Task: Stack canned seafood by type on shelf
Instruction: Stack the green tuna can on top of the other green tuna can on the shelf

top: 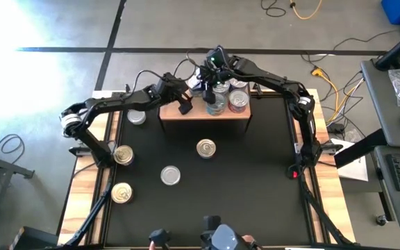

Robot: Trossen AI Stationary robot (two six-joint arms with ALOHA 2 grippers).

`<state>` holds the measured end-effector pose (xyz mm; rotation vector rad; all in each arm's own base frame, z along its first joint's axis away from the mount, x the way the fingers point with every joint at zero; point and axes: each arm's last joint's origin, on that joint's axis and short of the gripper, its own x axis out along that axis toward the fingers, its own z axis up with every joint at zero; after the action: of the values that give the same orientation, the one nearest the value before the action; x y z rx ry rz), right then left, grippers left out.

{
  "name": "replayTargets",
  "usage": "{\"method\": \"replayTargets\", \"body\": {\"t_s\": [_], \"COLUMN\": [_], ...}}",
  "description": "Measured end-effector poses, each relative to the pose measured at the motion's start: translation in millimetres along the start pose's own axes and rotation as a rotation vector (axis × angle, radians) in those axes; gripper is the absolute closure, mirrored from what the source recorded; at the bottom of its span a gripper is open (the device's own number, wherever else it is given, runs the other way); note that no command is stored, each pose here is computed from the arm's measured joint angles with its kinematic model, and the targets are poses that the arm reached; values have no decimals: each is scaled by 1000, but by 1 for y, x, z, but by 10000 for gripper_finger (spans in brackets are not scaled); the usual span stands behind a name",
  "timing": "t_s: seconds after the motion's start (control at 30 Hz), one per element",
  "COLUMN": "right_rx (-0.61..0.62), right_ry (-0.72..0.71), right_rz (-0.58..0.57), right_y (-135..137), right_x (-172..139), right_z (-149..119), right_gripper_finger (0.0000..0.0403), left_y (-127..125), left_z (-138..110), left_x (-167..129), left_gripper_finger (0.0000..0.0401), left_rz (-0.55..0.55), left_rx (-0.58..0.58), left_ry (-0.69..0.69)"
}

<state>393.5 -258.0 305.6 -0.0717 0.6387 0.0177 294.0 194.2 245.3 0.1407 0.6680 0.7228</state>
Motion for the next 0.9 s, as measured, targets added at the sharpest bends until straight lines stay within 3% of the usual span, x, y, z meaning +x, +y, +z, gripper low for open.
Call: {"method": "replayTargets", "body": {"t_s": [0.23,0.37,0.6,0.9], "right_rx": [-27,-56,-53,-55], "right_ry": [-37,-57,-36,-48], "right_rz": [-17,-29,-21,-29], "right_y": [2,2,2,1], "right_x": [-10,-18,-12,-8], "right_z": [11,16,8,7], "right_gripper_finger": [390,390,390,390], "left_y": [1,15,41,46], "left_z": [4,10,1,1], "left_x": [-11,-24,-12,3], "left_gripper_finger": [11,11,11,11], "left_rz": [-18,17,92,131], "left_rx": [23,27,12,33], "left_ry": [-7,-48,-23,-76]}}
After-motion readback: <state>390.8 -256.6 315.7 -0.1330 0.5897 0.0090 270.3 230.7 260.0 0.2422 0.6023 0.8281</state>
